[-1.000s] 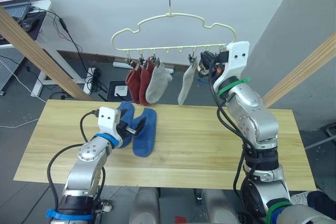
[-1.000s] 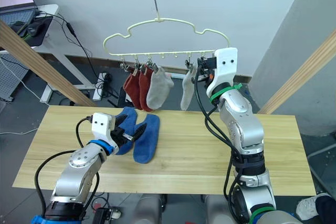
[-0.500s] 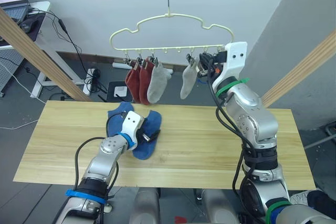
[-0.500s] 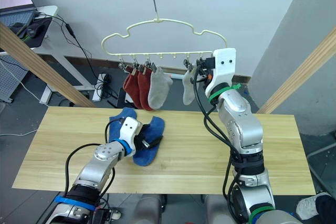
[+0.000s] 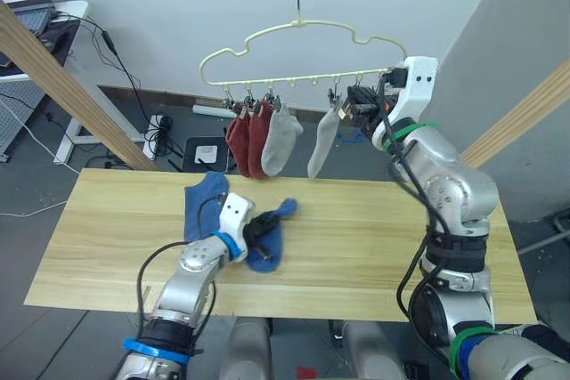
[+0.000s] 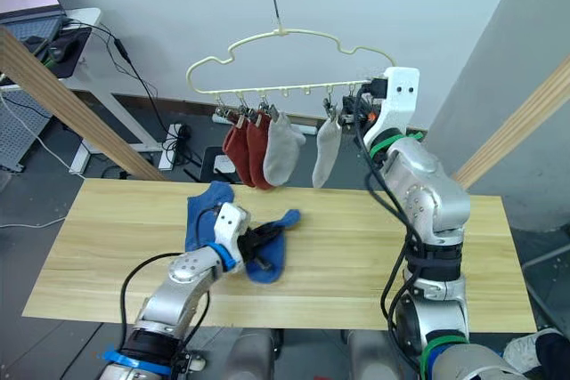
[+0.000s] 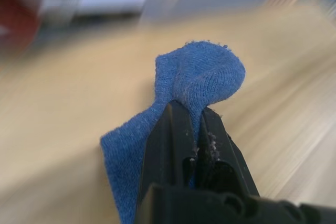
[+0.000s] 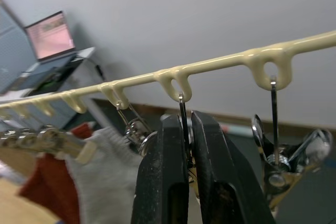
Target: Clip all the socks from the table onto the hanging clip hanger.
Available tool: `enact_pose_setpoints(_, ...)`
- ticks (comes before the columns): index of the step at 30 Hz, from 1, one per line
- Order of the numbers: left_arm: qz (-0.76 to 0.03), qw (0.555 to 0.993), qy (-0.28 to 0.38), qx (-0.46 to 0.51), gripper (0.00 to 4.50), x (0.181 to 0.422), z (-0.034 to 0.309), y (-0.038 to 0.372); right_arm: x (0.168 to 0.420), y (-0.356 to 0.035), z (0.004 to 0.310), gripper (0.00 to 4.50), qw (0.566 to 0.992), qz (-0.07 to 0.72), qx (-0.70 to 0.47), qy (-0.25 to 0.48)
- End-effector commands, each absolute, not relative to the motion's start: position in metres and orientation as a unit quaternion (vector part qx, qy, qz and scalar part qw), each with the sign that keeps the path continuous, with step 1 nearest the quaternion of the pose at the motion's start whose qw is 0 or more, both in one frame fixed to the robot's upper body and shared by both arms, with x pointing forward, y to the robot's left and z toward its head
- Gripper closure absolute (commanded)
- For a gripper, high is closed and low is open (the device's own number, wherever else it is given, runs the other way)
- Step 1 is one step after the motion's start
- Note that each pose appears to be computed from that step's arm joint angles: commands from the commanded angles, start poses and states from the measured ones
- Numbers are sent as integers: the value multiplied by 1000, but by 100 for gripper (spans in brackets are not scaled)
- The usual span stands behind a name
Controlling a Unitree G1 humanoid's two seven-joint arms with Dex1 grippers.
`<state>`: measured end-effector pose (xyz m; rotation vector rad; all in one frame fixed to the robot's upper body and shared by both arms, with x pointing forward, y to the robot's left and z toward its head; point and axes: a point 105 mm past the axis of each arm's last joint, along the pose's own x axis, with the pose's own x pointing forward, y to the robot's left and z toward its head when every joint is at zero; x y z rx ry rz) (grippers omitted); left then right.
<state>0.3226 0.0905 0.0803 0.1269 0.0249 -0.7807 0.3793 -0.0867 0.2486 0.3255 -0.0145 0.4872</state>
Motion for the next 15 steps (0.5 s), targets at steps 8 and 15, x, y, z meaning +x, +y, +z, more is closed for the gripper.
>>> enact_pose_setpoints(8,-379,912,-157,4,447,335,182,39,373,-90,245,450,916,234,311,95)
enact_pose_setpoints(15,-357,917,-180,5,447,343,191,41,369,-89,243,450,911,230,324,112)
